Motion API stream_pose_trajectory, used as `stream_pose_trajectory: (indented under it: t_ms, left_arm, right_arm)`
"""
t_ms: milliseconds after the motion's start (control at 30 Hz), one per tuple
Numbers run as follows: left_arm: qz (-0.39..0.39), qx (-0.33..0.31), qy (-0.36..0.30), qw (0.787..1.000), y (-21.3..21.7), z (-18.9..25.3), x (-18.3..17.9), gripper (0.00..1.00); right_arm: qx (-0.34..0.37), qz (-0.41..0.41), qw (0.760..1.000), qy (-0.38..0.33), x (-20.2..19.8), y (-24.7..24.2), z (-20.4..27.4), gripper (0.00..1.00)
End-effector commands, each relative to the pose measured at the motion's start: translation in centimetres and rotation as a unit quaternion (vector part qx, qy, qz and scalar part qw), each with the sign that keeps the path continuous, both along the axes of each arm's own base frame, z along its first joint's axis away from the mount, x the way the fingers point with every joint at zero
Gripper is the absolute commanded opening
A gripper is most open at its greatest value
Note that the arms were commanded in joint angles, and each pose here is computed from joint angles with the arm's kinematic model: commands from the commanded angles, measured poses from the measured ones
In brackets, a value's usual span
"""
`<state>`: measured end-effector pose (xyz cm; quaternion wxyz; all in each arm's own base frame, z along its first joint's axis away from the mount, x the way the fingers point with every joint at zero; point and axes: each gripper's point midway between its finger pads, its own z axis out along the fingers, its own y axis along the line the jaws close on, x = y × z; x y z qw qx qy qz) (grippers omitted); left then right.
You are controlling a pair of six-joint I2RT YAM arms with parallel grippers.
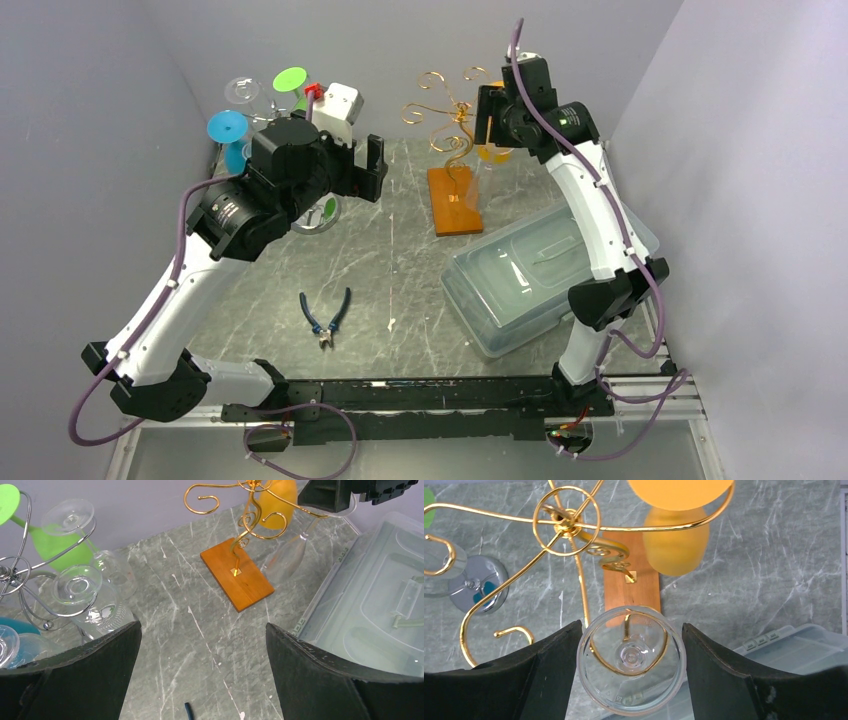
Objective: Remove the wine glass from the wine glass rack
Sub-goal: Pick up the wine glass from the wine rack.
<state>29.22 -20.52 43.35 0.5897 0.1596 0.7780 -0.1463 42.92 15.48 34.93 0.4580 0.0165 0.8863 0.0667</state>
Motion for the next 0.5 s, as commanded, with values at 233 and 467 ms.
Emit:
stream_pose_trajectory:
  t_ms: [233, 467]
  left_arm:
    - [0.013, -0.010, -0.032, 0.999, 0.7, 1.7, 0.1, 0.99]
    - [0.014, -0.009, -0.033, 0.999, 0.6, 1.6, 0.3, 0.99]
  right_arm:
    - [0.016, -0.005, 0.997, -0.073, 0.0, 0.7, 4.8, 0.35]
    - [0.017, -0.006, 0.996, -0.091, 1.0, 1.1, 5.3, 0.34]
